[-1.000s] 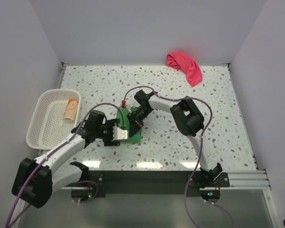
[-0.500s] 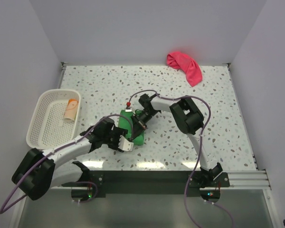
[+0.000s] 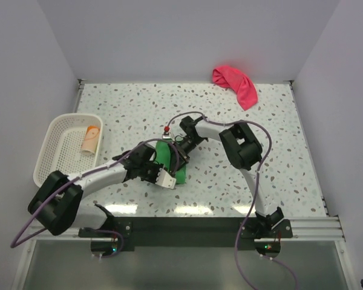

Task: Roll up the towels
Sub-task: Roll the towel

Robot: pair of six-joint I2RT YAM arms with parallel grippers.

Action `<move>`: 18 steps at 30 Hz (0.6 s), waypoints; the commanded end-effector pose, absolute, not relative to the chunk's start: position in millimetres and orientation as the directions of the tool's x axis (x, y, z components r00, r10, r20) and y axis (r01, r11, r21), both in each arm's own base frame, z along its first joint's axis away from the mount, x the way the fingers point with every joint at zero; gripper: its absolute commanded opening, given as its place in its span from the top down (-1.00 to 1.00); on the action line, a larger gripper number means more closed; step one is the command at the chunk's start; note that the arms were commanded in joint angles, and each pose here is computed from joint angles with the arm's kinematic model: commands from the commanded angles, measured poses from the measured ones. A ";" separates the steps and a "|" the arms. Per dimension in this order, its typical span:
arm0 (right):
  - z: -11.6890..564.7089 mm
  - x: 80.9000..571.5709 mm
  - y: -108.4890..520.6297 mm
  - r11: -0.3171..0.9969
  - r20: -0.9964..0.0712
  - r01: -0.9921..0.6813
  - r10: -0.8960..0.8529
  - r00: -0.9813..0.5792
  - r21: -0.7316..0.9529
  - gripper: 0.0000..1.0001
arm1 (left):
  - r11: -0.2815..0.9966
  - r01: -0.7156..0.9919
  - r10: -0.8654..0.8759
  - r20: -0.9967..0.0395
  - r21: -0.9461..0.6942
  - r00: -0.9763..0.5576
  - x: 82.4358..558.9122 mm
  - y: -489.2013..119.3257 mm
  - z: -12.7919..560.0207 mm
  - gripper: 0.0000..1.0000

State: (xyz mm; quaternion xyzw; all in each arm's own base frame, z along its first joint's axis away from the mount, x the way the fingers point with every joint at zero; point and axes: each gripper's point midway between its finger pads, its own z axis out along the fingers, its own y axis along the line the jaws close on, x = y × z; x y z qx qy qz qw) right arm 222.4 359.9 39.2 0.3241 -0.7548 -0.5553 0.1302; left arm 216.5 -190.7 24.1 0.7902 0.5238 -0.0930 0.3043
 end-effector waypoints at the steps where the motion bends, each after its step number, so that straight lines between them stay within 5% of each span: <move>1: -5.7 272.8 336.3 0.330 -0.253 -0.559 -0.643 -0.723 0.760 -0.09 | -0.322 0.930 0.784 -0.500 0.180 0.368 186.8 -192.9 8.2 0.97; 10: -7.5 340.4 303.3 0.544 -0.299 -0.635 -0.582 -0.756 0.548 -0.11 | -0.288 0.950 0.843 -0.439 0.118 0.310 204.2 -194.2 1.4 1.00; 18: -39.7 349.5 307.9 0.586 -0.245 -0.611 -0.584 -0.774 0.532 0.12 | -0.260 0.960 0.869 -0.409 0.105 0.280 226.0 -204.0 5.8 1.00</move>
